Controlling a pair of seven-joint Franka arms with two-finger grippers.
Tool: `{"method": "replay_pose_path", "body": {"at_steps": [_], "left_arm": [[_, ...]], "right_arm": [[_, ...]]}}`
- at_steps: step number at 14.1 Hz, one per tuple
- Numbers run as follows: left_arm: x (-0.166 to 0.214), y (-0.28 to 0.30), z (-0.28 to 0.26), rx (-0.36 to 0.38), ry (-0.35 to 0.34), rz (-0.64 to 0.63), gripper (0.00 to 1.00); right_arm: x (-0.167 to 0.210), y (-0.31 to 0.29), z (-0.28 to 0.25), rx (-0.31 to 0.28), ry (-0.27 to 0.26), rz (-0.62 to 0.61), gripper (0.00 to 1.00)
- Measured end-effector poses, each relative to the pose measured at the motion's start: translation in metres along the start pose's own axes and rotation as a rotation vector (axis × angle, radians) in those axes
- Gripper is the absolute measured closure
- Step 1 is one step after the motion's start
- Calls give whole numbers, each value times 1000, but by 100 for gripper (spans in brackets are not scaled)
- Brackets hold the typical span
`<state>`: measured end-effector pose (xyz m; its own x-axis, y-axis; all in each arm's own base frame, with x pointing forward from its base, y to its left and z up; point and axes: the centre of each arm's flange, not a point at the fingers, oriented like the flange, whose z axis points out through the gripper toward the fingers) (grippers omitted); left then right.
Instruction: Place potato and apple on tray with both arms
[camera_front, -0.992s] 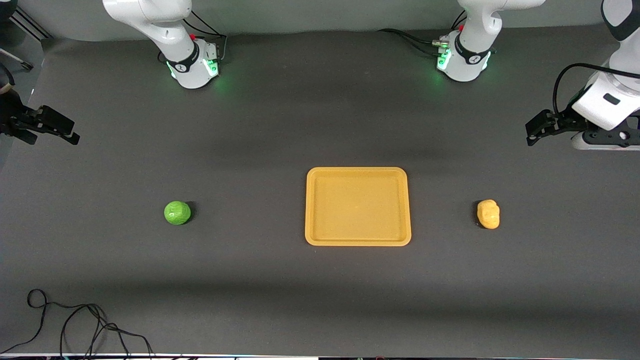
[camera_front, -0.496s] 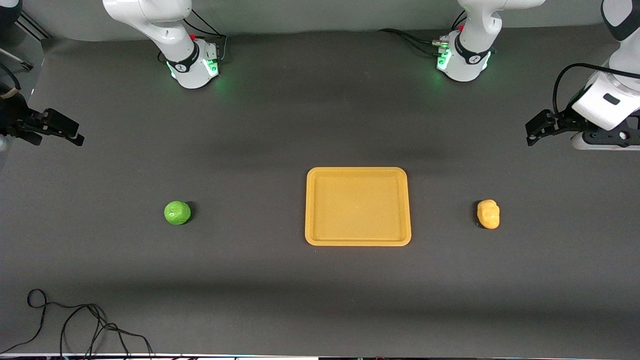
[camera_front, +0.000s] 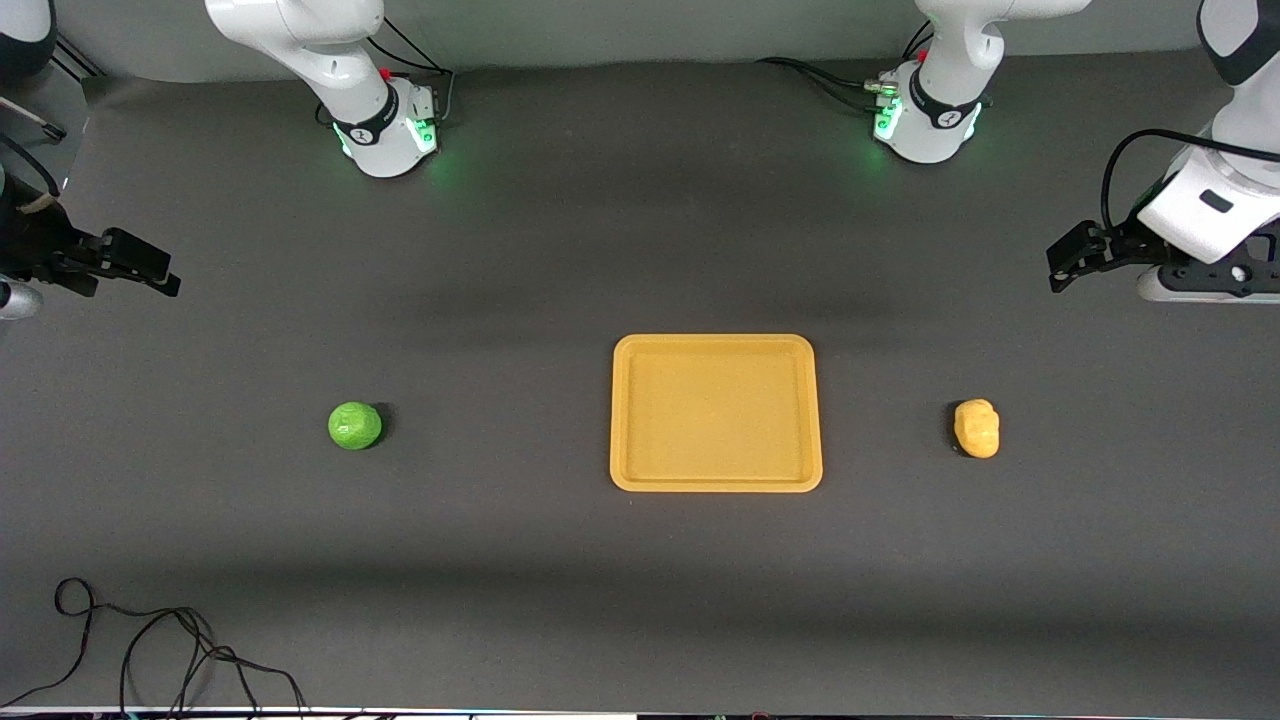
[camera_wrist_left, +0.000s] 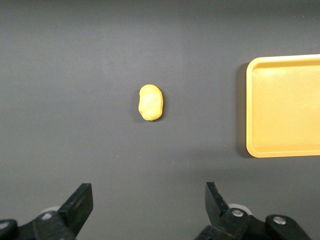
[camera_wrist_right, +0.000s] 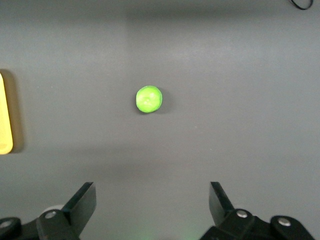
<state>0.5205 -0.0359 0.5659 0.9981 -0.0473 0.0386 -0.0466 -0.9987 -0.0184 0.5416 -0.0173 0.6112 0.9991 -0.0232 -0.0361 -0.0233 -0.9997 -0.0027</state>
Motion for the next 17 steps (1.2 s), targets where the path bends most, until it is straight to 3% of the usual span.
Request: {"method": "replay_pose_path", "body": {"at_steps": [4,9,13,17], "left_arm": [[9,1,33,6,-57,4,0],[65,2,179,9,-98,15,0],[82,4,285,3,-112,26,0],[82,5,354,31,-124,69,0]], "right_arm": [[2,0,4,0,-5,-24,0],[10,-4,16,-1,-15,-30,0],[26,-8,65,-2,-4,-38,0],[35,-8,144,-4,-6,-38,0]]}}
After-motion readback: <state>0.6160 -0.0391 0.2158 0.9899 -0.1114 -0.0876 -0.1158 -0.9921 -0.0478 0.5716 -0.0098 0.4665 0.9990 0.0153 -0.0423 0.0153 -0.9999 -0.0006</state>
